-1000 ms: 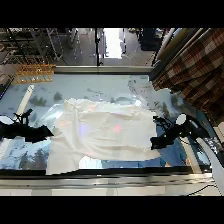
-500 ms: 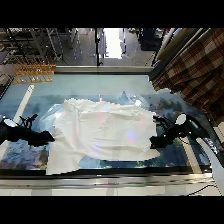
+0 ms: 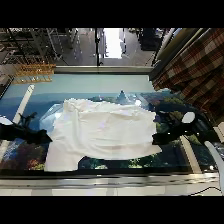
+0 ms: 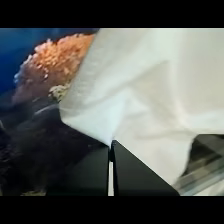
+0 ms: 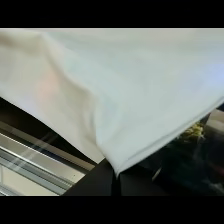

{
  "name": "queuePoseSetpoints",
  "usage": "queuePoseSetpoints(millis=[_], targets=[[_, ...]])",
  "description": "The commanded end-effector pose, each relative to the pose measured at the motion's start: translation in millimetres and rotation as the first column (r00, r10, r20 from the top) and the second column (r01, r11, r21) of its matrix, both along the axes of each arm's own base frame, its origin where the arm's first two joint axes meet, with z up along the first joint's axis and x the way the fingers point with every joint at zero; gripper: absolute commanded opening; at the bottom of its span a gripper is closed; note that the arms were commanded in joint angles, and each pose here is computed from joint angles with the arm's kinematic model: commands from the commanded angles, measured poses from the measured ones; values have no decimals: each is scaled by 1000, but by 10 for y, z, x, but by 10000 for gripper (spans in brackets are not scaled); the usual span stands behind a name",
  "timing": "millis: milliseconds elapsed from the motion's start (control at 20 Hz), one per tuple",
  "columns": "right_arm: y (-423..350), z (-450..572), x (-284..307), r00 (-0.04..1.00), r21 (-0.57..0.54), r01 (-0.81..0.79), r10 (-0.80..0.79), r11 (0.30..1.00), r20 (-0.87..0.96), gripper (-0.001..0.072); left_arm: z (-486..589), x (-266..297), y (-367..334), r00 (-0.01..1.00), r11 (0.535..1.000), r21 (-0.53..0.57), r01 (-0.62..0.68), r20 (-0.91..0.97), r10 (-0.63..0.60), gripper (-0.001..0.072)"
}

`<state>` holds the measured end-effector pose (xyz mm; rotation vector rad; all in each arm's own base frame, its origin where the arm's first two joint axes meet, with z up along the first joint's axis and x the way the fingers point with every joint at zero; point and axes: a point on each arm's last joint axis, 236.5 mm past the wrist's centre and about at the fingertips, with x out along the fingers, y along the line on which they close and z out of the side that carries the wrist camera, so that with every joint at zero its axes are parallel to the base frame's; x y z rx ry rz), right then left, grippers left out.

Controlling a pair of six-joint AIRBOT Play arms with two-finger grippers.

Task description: Fold the clothes and pants, and hang the long-sleeved shirts on hangers.

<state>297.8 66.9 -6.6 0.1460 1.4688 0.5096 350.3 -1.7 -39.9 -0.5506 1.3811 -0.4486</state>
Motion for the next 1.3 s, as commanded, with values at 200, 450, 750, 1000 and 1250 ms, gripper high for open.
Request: queuePoseSetpoints(millis=[200,450,750,1000,1250], targets=[[22,3034,-251,601,-65,59,16,996,799,13,5117,-575,-378,322,696,-551,461,834,448,5],[96,4968,-1485,16,-53,132,52,990,999,13,6814,-2295,-319,-149,584,-413,699,715,683,5],[-59,5705,-1789,-210,61,203,-17,977,977,13,6869,-1882,-209,-309,799,-427,423,761,570,5],[-168,4976,-381,167,60,208,-96,976,981,13,5565,-61,-49,62,934,-356,14,933,354,6],[-194,2616,1182,799,17,179,-156,984,581,14,3330,1371,-357,585,975,-216,-50,785,204,6]])
